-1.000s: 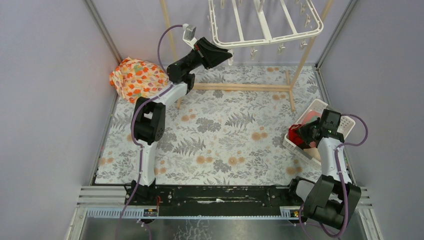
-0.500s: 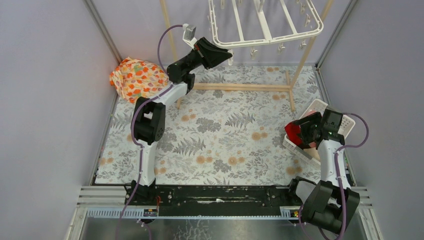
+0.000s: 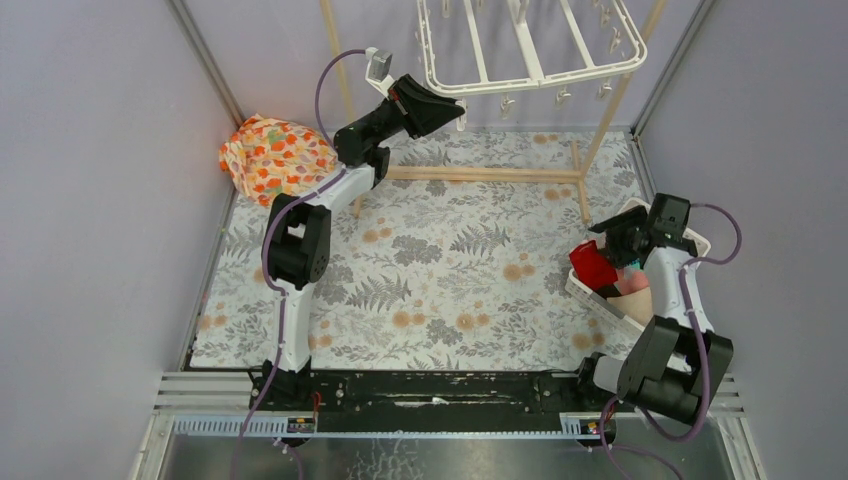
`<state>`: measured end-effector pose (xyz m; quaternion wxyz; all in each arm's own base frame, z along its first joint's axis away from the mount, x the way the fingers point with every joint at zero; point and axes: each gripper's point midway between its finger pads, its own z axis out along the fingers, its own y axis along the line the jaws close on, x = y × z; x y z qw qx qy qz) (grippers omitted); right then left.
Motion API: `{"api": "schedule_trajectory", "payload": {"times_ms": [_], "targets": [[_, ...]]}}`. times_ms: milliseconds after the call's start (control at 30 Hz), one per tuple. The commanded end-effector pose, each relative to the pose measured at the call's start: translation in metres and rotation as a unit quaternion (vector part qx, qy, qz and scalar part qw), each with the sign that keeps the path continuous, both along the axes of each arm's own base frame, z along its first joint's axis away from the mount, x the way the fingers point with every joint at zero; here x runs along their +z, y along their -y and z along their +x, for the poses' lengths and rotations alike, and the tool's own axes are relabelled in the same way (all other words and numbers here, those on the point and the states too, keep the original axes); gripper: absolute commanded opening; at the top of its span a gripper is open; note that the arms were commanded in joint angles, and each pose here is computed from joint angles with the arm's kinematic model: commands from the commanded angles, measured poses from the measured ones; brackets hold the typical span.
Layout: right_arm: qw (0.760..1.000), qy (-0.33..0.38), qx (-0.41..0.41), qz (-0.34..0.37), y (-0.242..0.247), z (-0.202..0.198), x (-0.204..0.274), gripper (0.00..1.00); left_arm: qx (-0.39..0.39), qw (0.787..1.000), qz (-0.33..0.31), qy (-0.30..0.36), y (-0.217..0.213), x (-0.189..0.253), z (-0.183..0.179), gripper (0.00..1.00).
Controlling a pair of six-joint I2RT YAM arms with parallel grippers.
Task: Clip the socks to the hanger
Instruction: Pick up the sock from the bin.
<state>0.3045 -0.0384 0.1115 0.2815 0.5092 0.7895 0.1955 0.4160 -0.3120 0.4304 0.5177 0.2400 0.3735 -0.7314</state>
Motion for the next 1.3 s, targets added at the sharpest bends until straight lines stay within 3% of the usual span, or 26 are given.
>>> {"api": "schedule_trajectory", "payload": {"times_ms": [0,100,167,333,500,600,833,1067,1267], "targets": [[0.999,0.031,0.028,-0.005,0.003,0.023,0.032,0.54,0.005,1.0,0.001,0.026,-0.003,0.005,-0.003,0.0],[0.999,0.038,0.027,-0.01,0.004,0.024,0.036,0.43,0.006,1.0,0.002,0.027,-0.003,0.005,-0.003,0.0],[0.999,0.03,0.027,-0.012,0.004,0.021,0.032,0.42,0.006,1.0,0.002,0.026,-0.003,0.005,-0.003,0.0],[0.999,0.016,0.039,0.014,-0.007,0.011,0.022,0.56,0.006,1.0,0.002,0.025,-0.004,0.005,-0.002,0.0],[0.998,0.025,0.024,0.054,-0.016,0.008,0.028,0.78,0.005,1.0,0.001,0.025,-0.004,0.006,-0.003,0.0],[0.995,0.021,0.012,0.096,-0.021,0.005,0.025,0.8,0.005,1.0,-0.001,0.027,-0.004,0.007,-0.004,0.0],[0.994,-0.005,0.007,0.113,-0.024,-0.003,0.011,0.68,0.007,1.0,-0.002,0.03,-0.006,0.01,-0.005,0.0],[0.992,-0.021,-0.003,0.126,-0.023,-0.003,0.0,0.65,0.009,0.999,-0.002,0.033,-0.008,0.012,-0.005,0.0],[0.991,-0.037,-0.009,0.13,-0.016,-0.003,-0.004,0.46,0.011,0.999,-0.003,0.034,-0.01,0.013,-0.004,0.0]]}}
